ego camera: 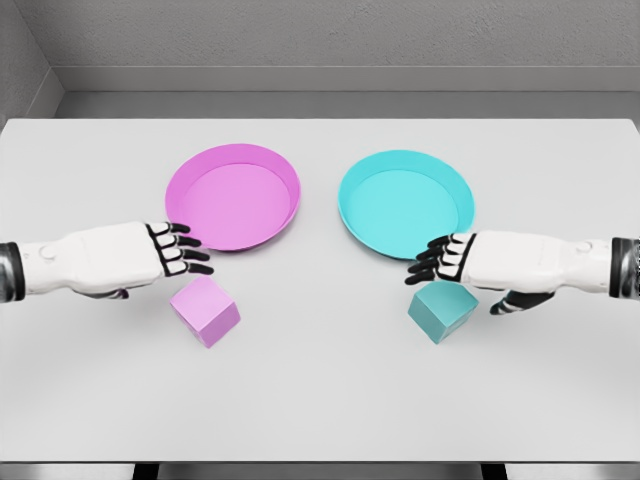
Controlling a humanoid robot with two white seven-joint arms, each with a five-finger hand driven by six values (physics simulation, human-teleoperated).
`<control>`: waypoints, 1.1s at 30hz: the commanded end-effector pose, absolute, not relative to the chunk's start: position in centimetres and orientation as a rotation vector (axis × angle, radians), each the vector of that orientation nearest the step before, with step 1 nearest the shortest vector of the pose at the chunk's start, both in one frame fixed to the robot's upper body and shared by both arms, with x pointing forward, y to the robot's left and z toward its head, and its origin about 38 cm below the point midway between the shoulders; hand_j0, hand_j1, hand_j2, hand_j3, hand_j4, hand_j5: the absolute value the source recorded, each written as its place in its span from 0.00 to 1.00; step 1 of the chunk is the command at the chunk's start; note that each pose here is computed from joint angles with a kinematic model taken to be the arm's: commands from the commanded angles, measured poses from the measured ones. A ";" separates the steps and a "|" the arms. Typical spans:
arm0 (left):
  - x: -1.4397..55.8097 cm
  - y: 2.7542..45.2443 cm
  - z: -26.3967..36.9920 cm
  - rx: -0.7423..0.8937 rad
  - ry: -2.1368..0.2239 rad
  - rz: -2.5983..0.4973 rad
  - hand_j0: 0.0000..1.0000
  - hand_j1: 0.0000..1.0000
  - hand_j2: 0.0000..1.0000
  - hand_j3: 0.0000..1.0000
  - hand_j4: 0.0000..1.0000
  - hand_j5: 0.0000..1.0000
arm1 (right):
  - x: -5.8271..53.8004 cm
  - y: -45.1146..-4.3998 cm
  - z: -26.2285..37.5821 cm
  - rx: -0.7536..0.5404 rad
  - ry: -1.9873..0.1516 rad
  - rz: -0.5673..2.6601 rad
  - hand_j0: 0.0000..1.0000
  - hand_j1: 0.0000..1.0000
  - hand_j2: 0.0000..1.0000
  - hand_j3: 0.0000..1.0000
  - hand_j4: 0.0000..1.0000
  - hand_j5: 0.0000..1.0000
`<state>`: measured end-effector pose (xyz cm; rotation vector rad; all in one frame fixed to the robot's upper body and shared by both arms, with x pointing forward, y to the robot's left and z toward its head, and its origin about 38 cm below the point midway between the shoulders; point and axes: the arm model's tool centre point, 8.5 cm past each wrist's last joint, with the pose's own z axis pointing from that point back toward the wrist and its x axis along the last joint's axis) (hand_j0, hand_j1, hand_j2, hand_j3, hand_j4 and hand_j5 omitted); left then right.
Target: Place the blocks in the corresponding plates according to their colors
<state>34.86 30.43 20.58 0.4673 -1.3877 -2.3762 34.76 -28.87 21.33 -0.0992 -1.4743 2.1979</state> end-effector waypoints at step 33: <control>34.2 26.6 17.9 0.284 -1.515 -2.302 1.00 1.00 1.00 1.00 1.00 1.00 | 35.6 -25.7 16.4 -0.026 -1.432 2.229 1.00 1.00 1.00 1.00 1.00 1.00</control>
